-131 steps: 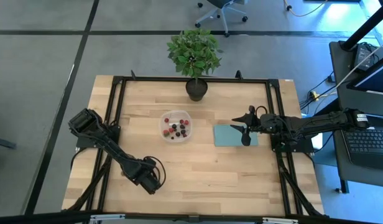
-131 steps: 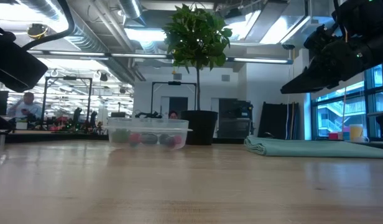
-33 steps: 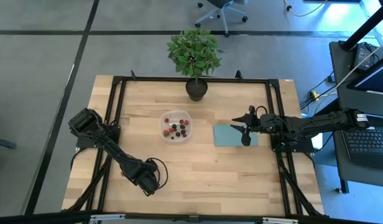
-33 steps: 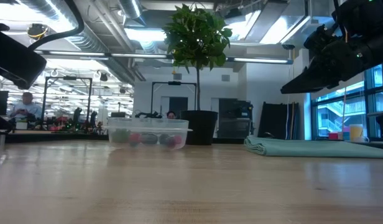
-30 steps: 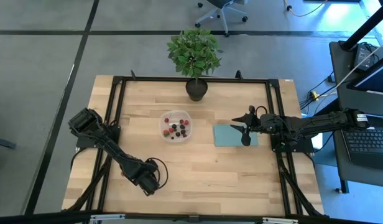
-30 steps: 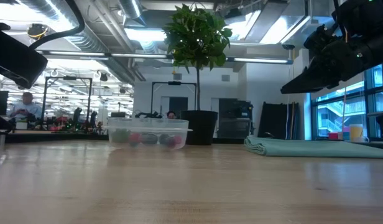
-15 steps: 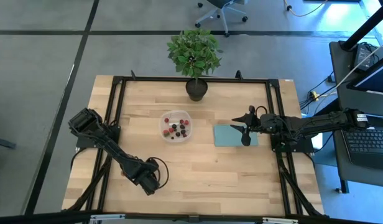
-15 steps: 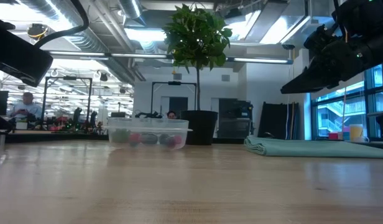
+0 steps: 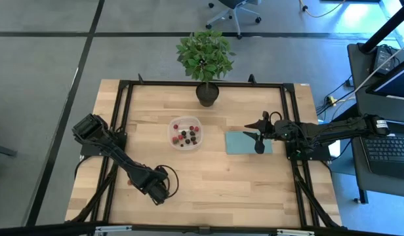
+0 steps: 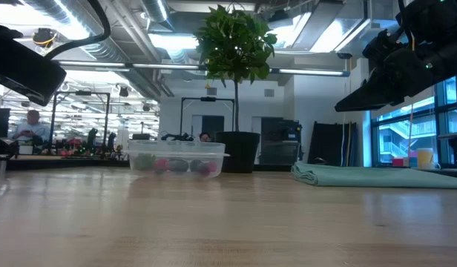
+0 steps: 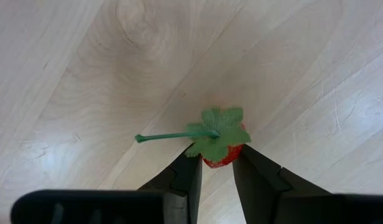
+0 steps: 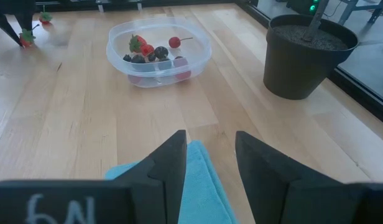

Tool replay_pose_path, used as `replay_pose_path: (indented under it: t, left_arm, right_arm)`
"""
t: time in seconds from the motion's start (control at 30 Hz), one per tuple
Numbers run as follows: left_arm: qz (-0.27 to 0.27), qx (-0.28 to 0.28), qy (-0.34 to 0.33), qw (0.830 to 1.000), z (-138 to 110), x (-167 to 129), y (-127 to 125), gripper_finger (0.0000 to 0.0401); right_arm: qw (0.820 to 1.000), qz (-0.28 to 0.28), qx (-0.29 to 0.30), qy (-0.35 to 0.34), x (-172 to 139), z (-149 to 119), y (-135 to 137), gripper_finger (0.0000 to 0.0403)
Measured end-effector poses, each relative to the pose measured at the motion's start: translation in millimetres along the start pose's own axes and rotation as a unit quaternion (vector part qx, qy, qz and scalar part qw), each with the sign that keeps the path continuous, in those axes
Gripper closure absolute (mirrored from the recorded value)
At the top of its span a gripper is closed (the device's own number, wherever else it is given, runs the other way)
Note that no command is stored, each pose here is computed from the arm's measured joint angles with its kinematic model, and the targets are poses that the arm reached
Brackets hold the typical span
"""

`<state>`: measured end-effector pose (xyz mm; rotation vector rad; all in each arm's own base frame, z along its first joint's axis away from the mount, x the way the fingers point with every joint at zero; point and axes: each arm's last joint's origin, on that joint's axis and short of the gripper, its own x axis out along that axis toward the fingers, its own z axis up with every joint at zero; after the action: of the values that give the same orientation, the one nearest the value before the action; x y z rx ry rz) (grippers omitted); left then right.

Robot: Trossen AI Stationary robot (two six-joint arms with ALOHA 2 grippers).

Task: Pick and placing Produce into tupperware
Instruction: Put the right strawberry into the container

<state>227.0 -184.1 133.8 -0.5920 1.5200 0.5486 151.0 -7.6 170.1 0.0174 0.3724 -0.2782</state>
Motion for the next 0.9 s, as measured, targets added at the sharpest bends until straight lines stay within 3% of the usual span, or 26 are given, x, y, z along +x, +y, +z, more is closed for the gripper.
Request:
replay_pose_path:
  t: [0.27, 0.63, 0.9]
  left_arm:
    - [-0.002, -0.007, 0.010, 1.000, 2, 0, 0, 0.0316]
    - [-0.007, -0.026, 0.025, 0.999, 13, -1, 2, 0.0259]
    - [-0.007, -0.062, 0.026, 0.998, 18, -1, 3, 0.0254]
  right_arm:
    - [1.000, 0.000, 0.000, 0.000, 0, 0, 0, 0.0262]
    - [1.000, 0.000, 0.000, 0.000, 0, 0, 0, 0.0262]
    - [1.000, 0.000, 0.000, 0.000, 0, 0, 0, 0.0262]
